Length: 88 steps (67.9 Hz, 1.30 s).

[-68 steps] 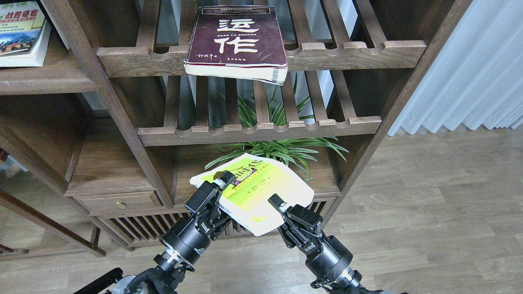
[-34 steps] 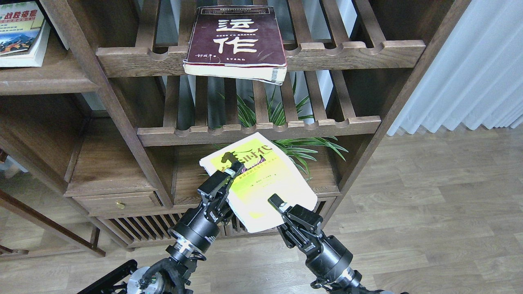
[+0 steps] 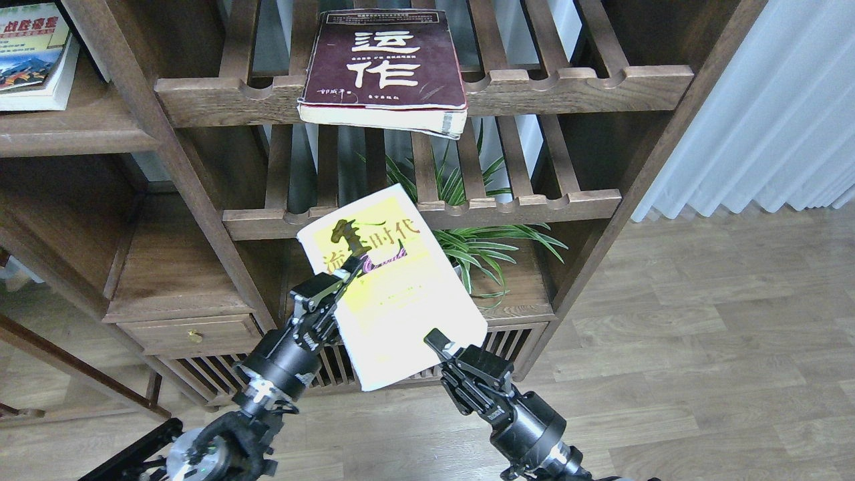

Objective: Organize books on shelf
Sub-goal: 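Grasp the yellow-green book's edge with the left gripper, then carry the yellow-green book with the left gripper to the far shelf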

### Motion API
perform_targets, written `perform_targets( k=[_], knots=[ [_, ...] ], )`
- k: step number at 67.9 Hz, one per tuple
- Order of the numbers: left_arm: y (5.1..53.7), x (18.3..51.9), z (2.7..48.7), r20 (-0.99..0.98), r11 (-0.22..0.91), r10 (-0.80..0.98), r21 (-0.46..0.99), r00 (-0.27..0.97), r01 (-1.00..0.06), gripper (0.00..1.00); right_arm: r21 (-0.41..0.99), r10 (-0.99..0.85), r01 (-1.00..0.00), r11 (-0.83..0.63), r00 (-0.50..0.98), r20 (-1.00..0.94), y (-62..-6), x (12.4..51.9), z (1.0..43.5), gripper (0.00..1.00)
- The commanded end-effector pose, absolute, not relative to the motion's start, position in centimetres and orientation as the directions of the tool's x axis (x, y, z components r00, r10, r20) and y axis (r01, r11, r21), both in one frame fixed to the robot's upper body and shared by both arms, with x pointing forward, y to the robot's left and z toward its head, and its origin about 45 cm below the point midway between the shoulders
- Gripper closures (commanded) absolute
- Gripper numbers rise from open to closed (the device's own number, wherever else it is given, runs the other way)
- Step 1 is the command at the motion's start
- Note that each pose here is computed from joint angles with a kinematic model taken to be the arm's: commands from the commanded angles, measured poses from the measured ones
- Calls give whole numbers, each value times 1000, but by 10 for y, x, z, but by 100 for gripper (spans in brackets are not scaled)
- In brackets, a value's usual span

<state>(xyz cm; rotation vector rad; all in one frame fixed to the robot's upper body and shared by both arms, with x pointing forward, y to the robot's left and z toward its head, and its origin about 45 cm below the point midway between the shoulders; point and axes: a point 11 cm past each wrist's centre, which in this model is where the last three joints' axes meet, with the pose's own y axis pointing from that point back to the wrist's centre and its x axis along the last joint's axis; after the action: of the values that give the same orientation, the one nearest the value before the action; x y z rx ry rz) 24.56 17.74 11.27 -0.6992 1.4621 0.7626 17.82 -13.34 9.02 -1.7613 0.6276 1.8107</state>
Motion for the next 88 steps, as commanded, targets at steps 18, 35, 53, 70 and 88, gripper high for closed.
perform_targets(
  k=[18,35,53,70,88],
  knots=[
    [315,232,156,-891,611,449,257,60,-749,99,-21,26,-595,-804,1,-1000,-117,185,85,0],
    [393,237,210,-710,539,694,402,120,-740,99,-3,14,-581,-814,-15,-1000,-114,182,79,0],
    [443,248,268,-516,438,841,470,163,-766,98,8,4,-581,-814,-19,-1000,-116,183,76,0],
    [475,260,329,-336,339,923,487,186,-805,98,2,4,-579,-815,-9,-1000,-115,187,78,0],
    [507,281,405,-174,223,971,401,165,-889,98,1,3,-578,-816,-7,-1000,-115,187,78,0]
  ],
)
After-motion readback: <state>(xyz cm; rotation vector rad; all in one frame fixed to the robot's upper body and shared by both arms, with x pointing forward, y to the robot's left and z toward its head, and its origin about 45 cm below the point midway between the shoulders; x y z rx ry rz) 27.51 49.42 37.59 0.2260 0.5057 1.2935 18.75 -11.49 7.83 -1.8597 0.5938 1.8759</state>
